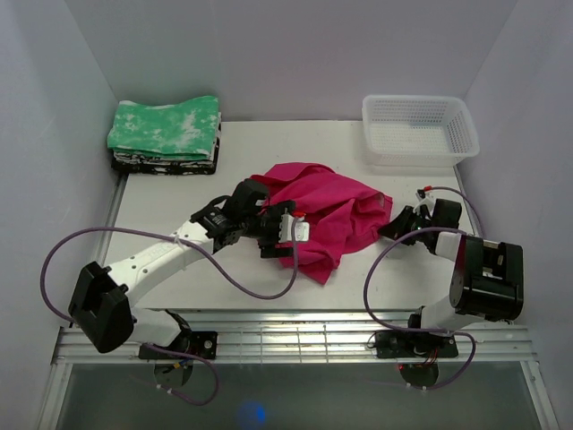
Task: Fold and stack the trousers
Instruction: Flatten the trousers out
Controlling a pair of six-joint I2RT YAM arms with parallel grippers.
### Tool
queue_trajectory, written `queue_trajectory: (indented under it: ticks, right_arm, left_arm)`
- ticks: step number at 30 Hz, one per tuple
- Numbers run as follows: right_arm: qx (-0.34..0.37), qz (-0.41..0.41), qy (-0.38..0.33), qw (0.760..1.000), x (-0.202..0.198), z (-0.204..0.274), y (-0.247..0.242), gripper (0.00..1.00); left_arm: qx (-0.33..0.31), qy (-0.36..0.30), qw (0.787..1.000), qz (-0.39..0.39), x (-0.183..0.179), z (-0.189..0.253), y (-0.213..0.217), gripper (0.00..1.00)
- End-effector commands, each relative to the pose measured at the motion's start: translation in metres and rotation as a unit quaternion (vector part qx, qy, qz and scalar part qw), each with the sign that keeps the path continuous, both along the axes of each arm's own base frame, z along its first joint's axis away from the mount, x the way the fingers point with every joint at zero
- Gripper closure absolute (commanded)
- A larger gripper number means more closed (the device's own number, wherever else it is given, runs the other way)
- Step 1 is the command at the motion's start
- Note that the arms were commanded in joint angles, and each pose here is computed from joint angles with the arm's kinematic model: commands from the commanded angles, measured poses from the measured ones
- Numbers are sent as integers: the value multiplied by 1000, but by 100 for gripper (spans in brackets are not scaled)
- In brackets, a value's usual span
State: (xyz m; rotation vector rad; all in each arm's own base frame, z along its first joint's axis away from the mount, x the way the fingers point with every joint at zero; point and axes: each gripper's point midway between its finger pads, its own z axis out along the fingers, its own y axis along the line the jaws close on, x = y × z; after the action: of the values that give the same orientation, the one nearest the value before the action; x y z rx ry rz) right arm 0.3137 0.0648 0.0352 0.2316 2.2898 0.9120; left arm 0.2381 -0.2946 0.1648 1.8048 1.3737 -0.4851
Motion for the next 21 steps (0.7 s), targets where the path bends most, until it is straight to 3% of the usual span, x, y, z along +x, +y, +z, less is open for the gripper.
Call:
queue_trajectory:
  ticks: [1, 3, 5, 8, 12, 14, 21]
  right_arm:
    - [-25, 40, -104, 993, 22, 59, -1, 92]
    - [-45, 50, -137, 988, 28, 85, -6, 92]
    - [-67, 55, -165, 983, 25, 107, -11, 92]
    - [-104, 66, -199, 972, 20, 135, -20, 92]
    - [-137, 71, -223, 963, 17, 159, -28, 92]
    - [-149, 81, -234, 957, 14, 171, -28, 92]
    - [-166, 105, -262, 945, 12, 195, -25, 92]
  left_arm:
    - [-60, 44, 994, 79, 5, 25, 22, 11]
    - [-74, 66, 986, 130, 22, 25, 43, 11]
    - [-75, 81, 985, 135, 26, 21, 54, 11]
    - [-28, 40, 998, 46, 8, 3, 69, 14]
    - [14, 2, 1000, 5, 3, -27, 80, 16]
    - [-23, 2, 999, -36, 0, -10, 55, 14]
    - [-2, -20, 994, -105, -23, -42, 9, 13]
